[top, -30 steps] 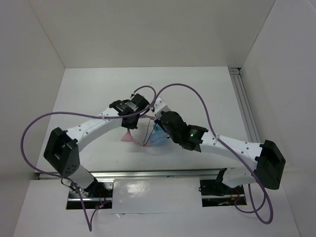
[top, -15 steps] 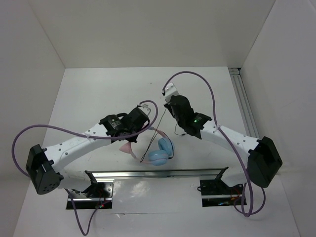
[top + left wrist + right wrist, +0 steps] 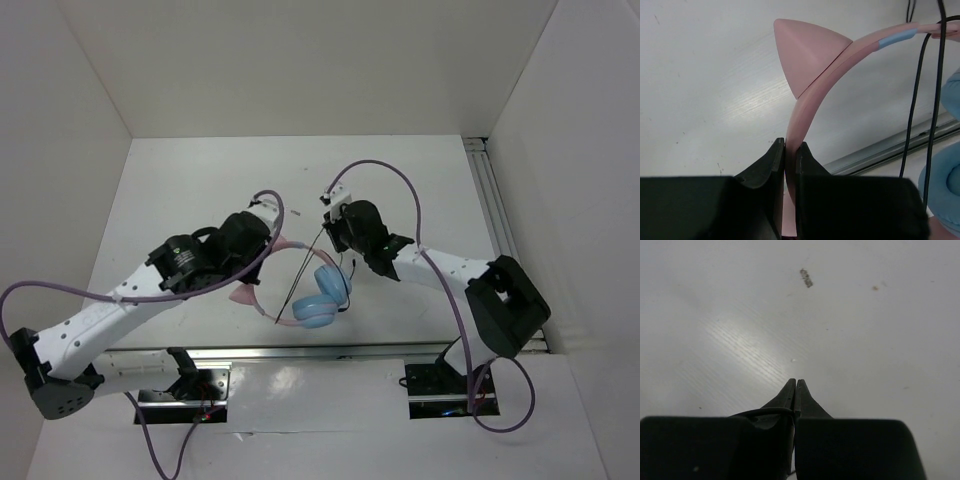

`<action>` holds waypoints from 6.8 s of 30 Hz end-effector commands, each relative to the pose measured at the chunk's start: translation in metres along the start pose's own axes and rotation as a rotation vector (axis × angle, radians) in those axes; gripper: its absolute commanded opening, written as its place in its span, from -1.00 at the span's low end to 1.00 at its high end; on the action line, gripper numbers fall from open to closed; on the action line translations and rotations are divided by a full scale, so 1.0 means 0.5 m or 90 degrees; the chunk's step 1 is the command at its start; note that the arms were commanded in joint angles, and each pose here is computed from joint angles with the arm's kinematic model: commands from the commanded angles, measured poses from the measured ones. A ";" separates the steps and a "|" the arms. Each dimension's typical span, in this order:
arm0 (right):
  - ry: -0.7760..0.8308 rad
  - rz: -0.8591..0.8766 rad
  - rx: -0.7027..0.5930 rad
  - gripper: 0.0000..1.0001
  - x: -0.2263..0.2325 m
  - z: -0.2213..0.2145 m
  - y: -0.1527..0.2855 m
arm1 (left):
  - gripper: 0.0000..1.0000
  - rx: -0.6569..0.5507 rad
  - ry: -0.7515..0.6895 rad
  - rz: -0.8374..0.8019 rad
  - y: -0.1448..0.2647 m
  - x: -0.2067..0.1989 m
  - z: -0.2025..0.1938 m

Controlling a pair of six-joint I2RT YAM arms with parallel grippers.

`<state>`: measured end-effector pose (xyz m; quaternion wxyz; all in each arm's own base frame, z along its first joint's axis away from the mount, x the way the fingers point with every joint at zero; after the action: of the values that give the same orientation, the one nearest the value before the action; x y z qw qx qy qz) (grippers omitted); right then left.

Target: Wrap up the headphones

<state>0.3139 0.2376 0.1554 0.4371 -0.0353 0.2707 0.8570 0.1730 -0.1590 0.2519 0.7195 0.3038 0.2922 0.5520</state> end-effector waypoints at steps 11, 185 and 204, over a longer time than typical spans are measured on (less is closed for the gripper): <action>-0.129 0.407 -0.250 -0.53 0.150 0.070 -0.017 | -1.00 -0.150 0.085 -0.189 0.165 -0.051 0.108; 0.169 -0.058 0.046 -0.73 0.185 0.066 0.245 | -1.00 0.150 -0.072 -0.068 -0.131 -0.076 -0.090; 0.139 -0.062 0.101 0.08 0.174 -0.012 0.168 | -1.00 0.141 -0.050 -0.044 -0.094 -0.063 -0.073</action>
<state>0.1707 0.2774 0.1906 0.4065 -0.1401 0.3463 0.8338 0.1792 -0.1709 0.1587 0.6499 0.4443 0.3402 0.5142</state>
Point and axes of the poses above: each gripper's point midway between its finger pads, its own y axis back along the fingers, its own x axis along the line the jaws close on, z = x × y, the point moved 5 cm from there along y, back along the fingers, and after that the axes turned 14 degrees about y, right-handed, at the moved point
